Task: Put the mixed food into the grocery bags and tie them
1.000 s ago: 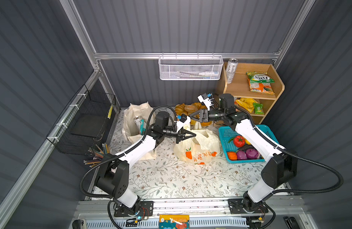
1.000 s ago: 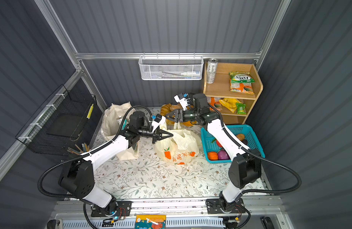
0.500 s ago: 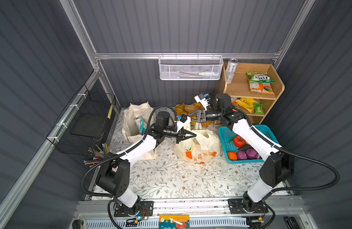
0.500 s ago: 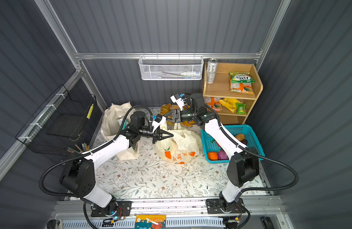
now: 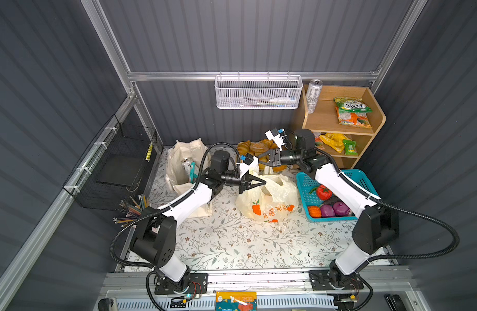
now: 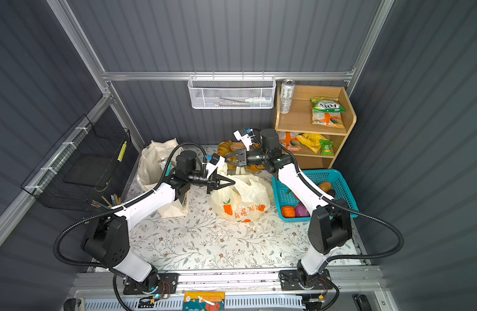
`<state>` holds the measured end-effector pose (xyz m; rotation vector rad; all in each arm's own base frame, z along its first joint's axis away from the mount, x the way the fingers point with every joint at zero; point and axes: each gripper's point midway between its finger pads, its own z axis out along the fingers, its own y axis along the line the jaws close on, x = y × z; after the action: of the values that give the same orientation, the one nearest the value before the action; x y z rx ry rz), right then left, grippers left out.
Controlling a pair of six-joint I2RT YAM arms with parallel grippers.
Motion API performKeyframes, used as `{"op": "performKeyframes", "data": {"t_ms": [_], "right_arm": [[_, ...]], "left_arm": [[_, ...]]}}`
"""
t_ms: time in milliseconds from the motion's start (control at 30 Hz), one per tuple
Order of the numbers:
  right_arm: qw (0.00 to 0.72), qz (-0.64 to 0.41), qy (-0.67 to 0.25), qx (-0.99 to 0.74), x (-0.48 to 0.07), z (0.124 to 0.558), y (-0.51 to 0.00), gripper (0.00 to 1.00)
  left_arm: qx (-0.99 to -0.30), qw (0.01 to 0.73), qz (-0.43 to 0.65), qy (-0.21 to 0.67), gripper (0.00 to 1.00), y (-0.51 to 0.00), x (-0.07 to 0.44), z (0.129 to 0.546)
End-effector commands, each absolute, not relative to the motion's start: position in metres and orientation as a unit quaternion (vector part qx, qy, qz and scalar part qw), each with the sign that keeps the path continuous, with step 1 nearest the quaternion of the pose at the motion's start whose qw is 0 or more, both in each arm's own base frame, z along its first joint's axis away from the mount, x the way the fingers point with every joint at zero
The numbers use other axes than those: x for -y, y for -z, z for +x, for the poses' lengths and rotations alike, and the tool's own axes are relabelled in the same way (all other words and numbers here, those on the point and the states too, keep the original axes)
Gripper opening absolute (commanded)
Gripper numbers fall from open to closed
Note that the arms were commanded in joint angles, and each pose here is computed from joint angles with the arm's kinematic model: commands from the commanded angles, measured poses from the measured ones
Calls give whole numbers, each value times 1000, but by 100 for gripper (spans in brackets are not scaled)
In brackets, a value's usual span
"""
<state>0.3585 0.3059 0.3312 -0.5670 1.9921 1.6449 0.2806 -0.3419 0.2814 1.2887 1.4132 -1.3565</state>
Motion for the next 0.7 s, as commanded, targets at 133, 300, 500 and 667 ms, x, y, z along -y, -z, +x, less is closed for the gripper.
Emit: {"op": "performKeyframes", "data": {"t_ms": [133,300,500,667], "right_arm": [[322,-156,-597,-718,-272,371,-361,0],[349,-132,-580,-724,-262,368,-360,0],[365,-113,-556,-738,-254,366,-347,0],[367,-93,-533,-756,-248,369,-333,0]], "left_arm": [[-566,410,485,526,3,-289,341,288],[-587,415,459,522,14,-290,341,298],[-596,398,433,547,16,-293,345,305],[-586,402,417,567,17,-295,347,307]]}}
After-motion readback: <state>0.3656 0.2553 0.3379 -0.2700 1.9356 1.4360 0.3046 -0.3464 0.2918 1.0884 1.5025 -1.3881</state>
